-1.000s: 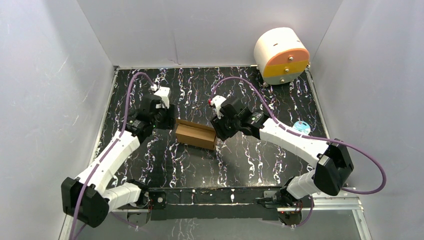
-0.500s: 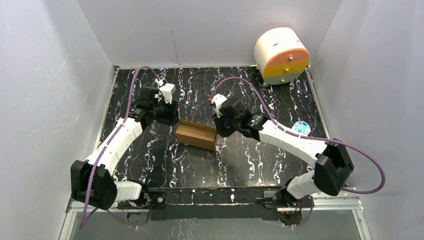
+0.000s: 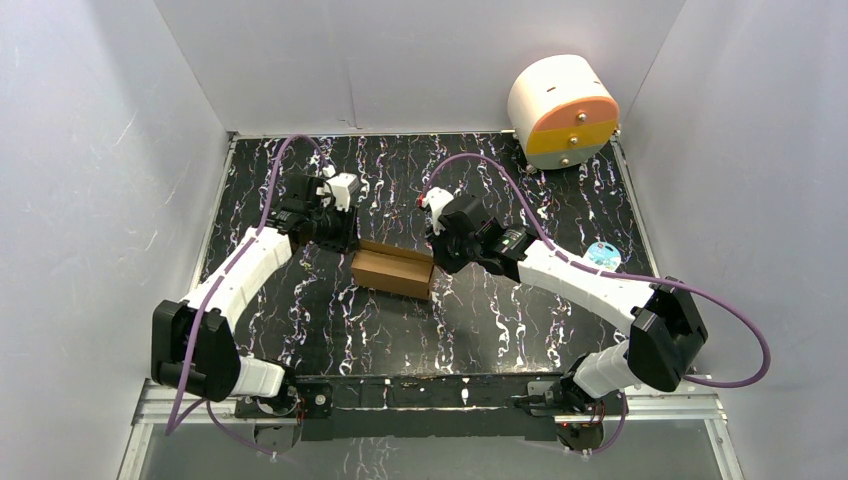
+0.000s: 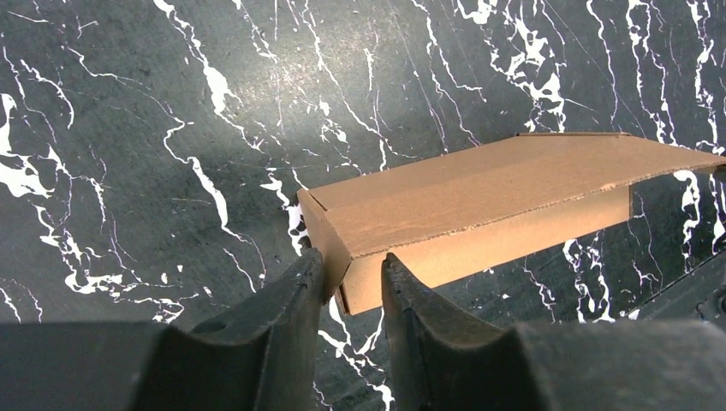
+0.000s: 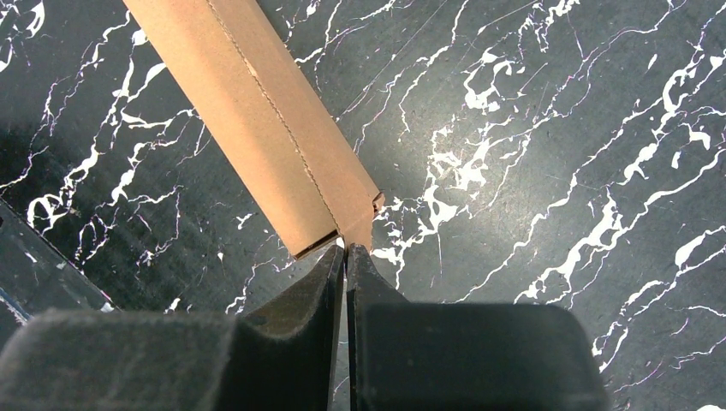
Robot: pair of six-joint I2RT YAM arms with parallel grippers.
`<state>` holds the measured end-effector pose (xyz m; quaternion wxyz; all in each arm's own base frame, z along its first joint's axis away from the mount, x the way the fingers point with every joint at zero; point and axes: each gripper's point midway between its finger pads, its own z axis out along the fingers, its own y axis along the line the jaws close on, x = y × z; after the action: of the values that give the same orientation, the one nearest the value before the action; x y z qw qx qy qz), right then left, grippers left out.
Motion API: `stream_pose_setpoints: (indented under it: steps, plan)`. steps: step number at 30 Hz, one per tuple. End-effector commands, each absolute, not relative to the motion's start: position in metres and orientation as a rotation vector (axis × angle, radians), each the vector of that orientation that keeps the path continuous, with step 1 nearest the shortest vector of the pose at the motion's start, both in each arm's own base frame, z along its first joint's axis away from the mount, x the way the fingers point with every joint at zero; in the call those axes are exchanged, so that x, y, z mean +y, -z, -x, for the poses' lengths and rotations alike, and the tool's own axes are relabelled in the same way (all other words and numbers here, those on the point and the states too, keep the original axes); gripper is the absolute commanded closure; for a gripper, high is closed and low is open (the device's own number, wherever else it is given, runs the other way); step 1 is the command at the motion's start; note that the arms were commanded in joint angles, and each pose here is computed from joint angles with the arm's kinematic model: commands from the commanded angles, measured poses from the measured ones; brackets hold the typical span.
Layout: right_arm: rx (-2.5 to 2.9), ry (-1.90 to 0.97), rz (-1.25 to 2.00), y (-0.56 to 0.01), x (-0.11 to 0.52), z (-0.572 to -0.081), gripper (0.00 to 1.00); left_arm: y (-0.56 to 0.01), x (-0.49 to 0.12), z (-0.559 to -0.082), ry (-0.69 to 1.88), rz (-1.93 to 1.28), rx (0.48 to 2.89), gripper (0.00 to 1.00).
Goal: Fold the paper box
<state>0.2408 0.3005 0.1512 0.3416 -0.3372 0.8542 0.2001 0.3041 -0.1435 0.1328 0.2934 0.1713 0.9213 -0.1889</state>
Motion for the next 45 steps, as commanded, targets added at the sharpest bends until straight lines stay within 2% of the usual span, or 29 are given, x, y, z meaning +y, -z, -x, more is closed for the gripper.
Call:
stream_pose_setpoints:
  steps: [1, 6, 20, 28, 45]
  plan:
    - [2.191, -0.552, 0.835, -0.163, 0.309, -0.246, 0.86, -0.152, -0.15, -0.301, 0.575, -0.449, 2.424, 0.74]
    - [2.23, -0.581, 0.758, -0.162, 0.312, -0.245, 0.83, -0.156, -0.151, -0.294, 0.61, -0.319, 2.434, 0.79]
    - [2.302, -0.672, 0.628, -0.168, 0.328, -0.246, 0.84, -0.148, -0.151, -0.276, 0.668, -0.113, 2.452, 0.93]
    - [2.324, -0.682, 0.561, -0.175, 0.332, -0.249, 0.86, -0.137, -0.148, -0.265, 0.654, -0.071, 2.477, 0.95]
    - [2.35, -0.696, 0.368, -0.181, 0.336, -0.264, 0.83, -0.131, -0.165, -0.25, 0.637, -0.1, 2.5, 0.96]
